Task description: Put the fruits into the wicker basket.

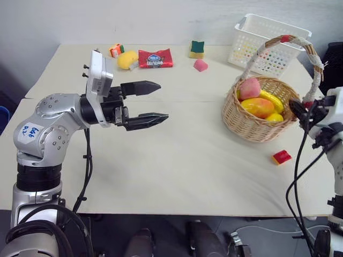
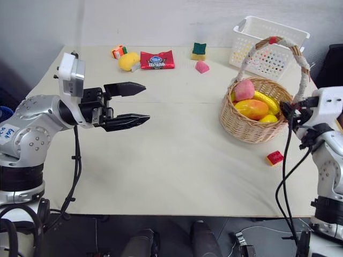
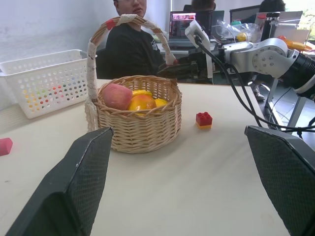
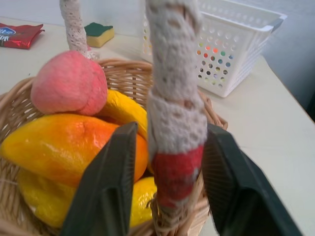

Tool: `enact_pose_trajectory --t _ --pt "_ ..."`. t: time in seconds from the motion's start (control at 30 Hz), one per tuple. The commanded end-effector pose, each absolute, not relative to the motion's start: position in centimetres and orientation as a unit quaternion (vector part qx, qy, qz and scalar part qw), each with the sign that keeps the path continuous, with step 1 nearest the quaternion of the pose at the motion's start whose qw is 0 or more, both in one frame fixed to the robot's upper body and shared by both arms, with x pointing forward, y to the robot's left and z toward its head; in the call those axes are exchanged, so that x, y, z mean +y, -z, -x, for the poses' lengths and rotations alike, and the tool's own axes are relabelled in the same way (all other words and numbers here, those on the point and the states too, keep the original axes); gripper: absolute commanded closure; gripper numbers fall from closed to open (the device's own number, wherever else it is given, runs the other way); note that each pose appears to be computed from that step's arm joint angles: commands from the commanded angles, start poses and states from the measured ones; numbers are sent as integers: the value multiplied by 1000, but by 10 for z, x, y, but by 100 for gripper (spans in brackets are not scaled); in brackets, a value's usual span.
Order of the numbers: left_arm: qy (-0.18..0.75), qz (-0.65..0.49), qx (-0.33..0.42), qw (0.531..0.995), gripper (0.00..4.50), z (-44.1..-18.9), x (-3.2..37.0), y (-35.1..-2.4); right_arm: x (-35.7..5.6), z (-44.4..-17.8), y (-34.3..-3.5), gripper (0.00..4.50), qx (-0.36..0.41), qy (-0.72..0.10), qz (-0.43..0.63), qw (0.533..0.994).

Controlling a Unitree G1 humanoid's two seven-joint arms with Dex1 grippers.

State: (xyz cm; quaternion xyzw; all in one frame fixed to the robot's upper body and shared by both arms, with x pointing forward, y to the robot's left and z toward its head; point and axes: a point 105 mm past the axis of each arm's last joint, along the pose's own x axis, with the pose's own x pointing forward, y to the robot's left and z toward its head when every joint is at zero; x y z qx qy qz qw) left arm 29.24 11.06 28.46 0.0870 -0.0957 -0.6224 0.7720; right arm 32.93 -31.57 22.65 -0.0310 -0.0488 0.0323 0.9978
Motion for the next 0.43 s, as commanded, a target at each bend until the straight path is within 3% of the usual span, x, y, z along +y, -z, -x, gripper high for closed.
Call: enact_pose_trajectory --t 0.03,0.13,0.27,0.43 --pt "625 -100 -109 767 0 -287 114 -291 -314 -297 -258 98 -88 -67 36 993" --pt "626 -99 -104 767 0 -288 117 -289 -321 -263 -263 2 -64 -98 39 992" --pt "626 -98 -100 767 0 -290 121 -287 -340 -209 -273 2 -4 -139 5 990" --pt "624 -97 -98 769 0 -294 121 -285 -334 -192 -277 2 17 -181 -25 983"
